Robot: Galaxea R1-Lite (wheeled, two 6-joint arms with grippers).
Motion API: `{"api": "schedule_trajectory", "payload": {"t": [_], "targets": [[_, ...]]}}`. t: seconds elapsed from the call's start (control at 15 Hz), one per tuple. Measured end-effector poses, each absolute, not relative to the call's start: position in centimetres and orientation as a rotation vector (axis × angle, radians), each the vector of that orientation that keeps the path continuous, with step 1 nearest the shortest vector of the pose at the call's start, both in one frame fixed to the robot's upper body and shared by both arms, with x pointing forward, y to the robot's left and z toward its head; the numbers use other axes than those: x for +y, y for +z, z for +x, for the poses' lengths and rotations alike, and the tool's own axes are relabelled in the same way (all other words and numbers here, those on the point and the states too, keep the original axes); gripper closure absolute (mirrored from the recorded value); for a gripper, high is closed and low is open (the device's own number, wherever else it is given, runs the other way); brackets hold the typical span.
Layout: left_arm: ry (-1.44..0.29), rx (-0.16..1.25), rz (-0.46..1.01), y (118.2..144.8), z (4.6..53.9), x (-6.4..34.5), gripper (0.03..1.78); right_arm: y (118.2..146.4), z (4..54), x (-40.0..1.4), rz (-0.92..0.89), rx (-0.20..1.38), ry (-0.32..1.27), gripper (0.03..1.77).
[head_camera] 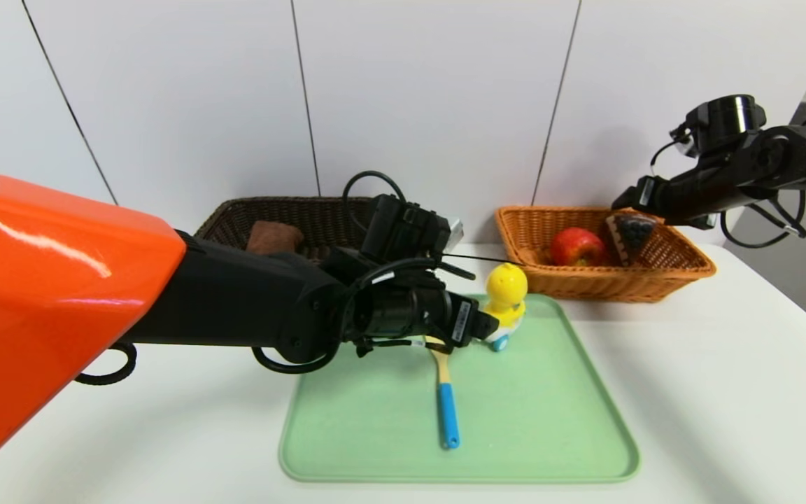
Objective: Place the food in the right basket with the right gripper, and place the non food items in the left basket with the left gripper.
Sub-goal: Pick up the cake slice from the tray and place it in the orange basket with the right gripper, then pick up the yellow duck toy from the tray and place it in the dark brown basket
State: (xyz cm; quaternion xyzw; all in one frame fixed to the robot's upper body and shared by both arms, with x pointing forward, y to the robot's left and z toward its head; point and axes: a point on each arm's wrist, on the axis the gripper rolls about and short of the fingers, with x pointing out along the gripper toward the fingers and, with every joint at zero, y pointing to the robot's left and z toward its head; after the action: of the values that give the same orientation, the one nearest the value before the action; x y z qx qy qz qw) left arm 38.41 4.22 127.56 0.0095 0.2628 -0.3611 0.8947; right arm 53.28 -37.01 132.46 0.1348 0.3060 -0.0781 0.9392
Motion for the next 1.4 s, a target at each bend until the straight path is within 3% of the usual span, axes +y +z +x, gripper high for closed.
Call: {"api": "schedule_trajectory", "payload": {"t": [0.33, 1.0, 1.4], "targets": [[-0.772, 0.480, -0.014, 127.6, 38.2, 3.3, 0.12, 133.8, 52.7, -36.8, 0.272, 0.588, -0.153, 0.20], [-0.780, 0.398, -0.020, 124.3, 37.6, 2.0, 0.12, 135.9, 51.5, -36.6, 0.263, 0.532, -0.137, 0.12], [-0.782, 0.408, -0.002, 123.7, 37.6, 2.0, 0.12, 138.8, 47.9, -35.7, 0.007, 0.511, 0.006, 0.11]]}}
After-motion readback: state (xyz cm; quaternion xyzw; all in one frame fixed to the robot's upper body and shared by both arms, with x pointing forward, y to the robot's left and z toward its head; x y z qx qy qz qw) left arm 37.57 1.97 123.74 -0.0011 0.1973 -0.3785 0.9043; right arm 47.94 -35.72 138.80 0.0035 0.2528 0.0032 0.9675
